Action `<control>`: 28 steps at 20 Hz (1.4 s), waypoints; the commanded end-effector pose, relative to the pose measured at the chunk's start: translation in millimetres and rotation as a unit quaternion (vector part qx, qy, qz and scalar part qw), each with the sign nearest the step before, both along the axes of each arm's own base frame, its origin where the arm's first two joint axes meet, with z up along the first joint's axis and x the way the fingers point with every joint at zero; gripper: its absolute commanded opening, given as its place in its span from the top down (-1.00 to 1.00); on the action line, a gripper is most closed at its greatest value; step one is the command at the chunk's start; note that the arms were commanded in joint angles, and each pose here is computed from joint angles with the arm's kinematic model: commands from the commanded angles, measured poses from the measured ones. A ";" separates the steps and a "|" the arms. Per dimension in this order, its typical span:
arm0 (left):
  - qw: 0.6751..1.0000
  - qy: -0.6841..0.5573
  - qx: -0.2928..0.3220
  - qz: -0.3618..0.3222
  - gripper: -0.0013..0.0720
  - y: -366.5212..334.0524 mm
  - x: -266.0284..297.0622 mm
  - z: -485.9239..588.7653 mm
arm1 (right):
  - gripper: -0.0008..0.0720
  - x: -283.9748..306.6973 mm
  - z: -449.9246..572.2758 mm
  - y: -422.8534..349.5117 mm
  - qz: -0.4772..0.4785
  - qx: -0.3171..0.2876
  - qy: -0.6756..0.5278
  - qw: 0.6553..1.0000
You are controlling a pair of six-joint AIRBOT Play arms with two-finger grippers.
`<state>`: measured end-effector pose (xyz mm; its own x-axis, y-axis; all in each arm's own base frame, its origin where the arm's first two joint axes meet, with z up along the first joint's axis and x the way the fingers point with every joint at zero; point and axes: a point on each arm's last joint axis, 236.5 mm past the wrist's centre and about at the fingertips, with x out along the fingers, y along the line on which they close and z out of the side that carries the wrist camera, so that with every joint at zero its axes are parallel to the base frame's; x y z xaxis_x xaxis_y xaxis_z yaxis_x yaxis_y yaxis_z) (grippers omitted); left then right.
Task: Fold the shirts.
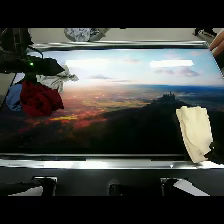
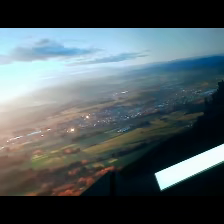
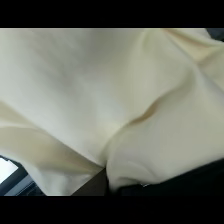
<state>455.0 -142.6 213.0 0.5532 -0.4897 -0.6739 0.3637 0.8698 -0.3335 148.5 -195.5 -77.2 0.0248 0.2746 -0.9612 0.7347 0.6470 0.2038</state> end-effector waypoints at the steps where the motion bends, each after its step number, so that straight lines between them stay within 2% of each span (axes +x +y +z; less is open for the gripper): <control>1: 1.000 0.009 0.000 0.001 0.87 -0.2 3.3 -7.4 | 0.88 -21.7 -6.4 0.7 0.006 -0.009 0.040 0.999; 2: 1.000 0.012 0.000 0.002 0.87 -0.3 4.7 -10.7 | 0.85 -22.3 -6.5 0.3 0.005 -0.009 0.041 0.999; 3: 1.000 0.014 0.000 0.002 0.87 -0.4 5.6 -12.6 | 0.52 -22.0 -6.2 -0.1 0.004 -0.010 0.041 0.999; 4: 1.000 0.015 0.000 0.002 0.87 -0.5 5.7 -12.8 | -0.10 -20.1 -3.3 -2.7 0.004 -0.014 0.038 0.999; 5: 1.000 0.013 0.000 0.002 0.87 -0.2 5.2 -11.2 | -0.59 -15.6 6.2 -9.9 0.010 -0.025 0.030 0.999; 6: 1.000 0.008 0.000 0.002 0.87 0.4 4.5 -7.3 | -0.75 -12.6 20.9 -21.7 0.021 -0.044 0.025 0.998; 7: 1.000 0.001 -0.001 0.002 0.87 0.7 4.5 -1.6 | -0.74 -7.7 40.9 -40.3 0.027 -0.078 0.017 0.996; 9: 1.000 -0.021 -0.003 0.009 0.87 5.1 8.3 15.3 | -0.70 25.7 106.5 -97.4 0.019 -0.195 -0.047 0.980; 10: 0.999 -0.040 -0.008 0.018 0.87 8.5 14.9 24.6 | -0.58 49.7 146.9 -120.8 0.019 -0.256 -0.092 0.962; 12: 0.997 -0.072 -0.008 0.039 0.88 15.9 30.2 33.8 | -0.51 114.3 243.2 -147.1 0.047 -0.385 -0.197 0.900; 14: 0.993 -0.039 0.068 0.085 0.88 43.3 36.5 2.1 | -0.49 190.8 315.7 -112.4 0.141 -0.454 -0.287 0.832; 16: 0.958 0.086 0.210 0.177 0.87 104.3 15.0 -65.7 | -0.49 253.6 324.7 -25.4 0.249 -0.430 -0.337 0.800; 17: 0.941 0.161 0.241 0.175 0.75 113.0 -8.1 -99.4 | -0.48 269.9 302.3 21.6 0.303 -0.395 -0.323 0.805; 18: 0.932 0.223 0.242 0.153 0.34 106.7 -31.9 -127.7 | -0.49 278.7 271.9 59.9 0.351 -0.359 -0.295 0.813; 19: 0.925 0.270 0.238 0.120 0.03 96.8 -57.8 -153.8 | -0.50 280.4 232.1 100.5 0.405 -0.305 -0.258 0.822; 21: 0.914 0.310 0.236 0.110 0.01 88.2 -98.0 -194.4 | -0.62 269.4 162.6 162.2 0.482 -0.198 -0.183 0.834; 22: 0.916 0.307 0.237 0.106 0.01 85.8 -111.9 -207.0 | -0.79 261.0 139.9 181.2 0.502 -0.155 -0.151 0.837; 23: 0.921 0.294 0.231 0.113 0.01 83.4 -119.9 -214.2 | -0.82 252.7 124.8 194.7 0.516 -0.123 -0.126 0.838; 28: 0.942 0.226 0.202 0.141 0.02 80.1 -104.8 -198.7 | -0.86 249.3 114.1 192.4 0.528 -0.127 -0.100 0.834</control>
<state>348.0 -62.6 15.2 0.1761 -0.0188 -0.9842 0.0152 0.9998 -0.0164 409.9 -12.6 49.1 0.1478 0.0444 -0.9880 -0.2727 0.9621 0.0024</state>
